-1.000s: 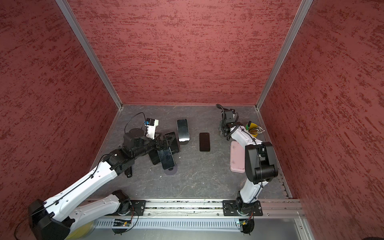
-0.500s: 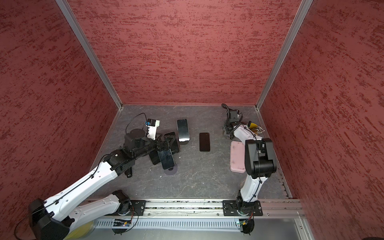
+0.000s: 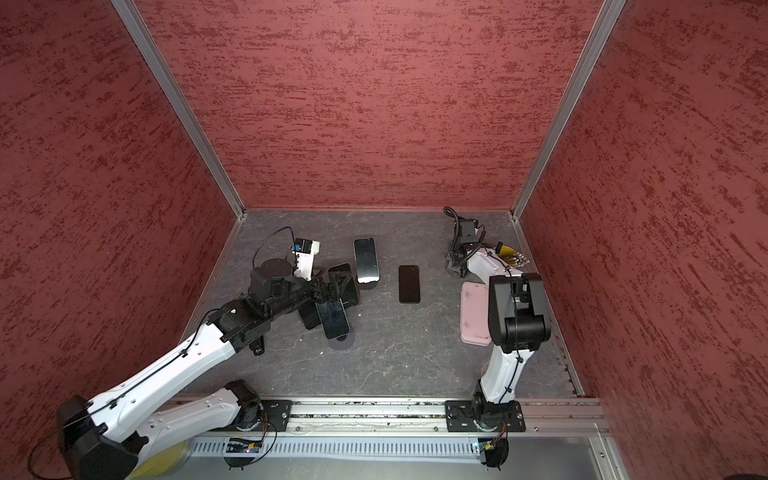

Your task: Remove the phone from the phone stand

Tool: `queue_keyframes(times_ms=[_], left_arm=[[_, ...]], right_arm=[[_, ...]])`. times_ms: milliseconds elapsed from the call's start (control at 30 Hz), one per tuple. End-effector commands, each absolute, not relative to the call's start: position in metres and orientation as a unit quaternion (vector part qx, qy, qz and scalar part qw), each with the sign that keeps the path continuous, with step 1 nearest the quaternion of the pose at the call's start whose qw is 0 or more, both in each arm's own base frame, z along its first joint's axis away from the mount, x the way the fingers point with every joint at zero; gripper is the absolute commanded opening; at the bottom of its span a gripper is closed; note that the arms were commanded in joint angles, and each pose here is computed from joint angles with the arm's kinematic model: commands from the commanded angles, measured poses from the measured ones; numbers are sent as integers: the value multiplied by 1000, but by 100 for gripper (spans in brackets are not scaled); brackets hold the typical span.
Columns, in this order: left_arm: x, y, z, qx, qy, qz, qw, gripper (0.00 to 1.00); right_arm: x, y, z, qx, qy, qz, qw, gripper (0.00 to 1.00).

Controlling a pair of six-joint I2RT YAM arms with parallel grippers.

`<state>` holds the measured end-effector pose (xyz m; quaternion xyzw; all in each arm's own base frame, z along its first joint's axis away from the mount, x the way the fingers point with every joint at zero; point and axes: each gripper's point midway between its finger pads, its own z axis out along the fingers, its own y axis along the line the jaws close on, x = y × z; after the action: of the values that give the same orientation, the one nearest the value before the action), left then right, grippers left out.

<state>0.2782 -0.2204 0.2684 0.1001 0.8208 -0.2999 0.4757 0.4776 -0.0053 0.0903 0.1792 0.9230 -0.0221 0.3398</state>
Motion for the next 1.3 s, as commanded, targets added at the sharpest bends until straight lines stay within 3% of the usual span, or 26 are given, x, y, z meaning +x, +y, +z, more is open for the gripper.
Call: queue_keyframes(times_ms=[0, 733, 1267], left_arm=[[274, -217, 278, 100, 814, -299, 487, 100], [270, -181, 267, 30, 852, -223, 474, 99], [272, -163, 262, -29, 870, -170, 462, 100]], right_arm=[[493, -6, 103, 179, 915, -15, 360, 63], [494, -7, 130, 172, 909, -13, 379, 99], [467, 8, 186, 150, 899, 21, 411, 99]])
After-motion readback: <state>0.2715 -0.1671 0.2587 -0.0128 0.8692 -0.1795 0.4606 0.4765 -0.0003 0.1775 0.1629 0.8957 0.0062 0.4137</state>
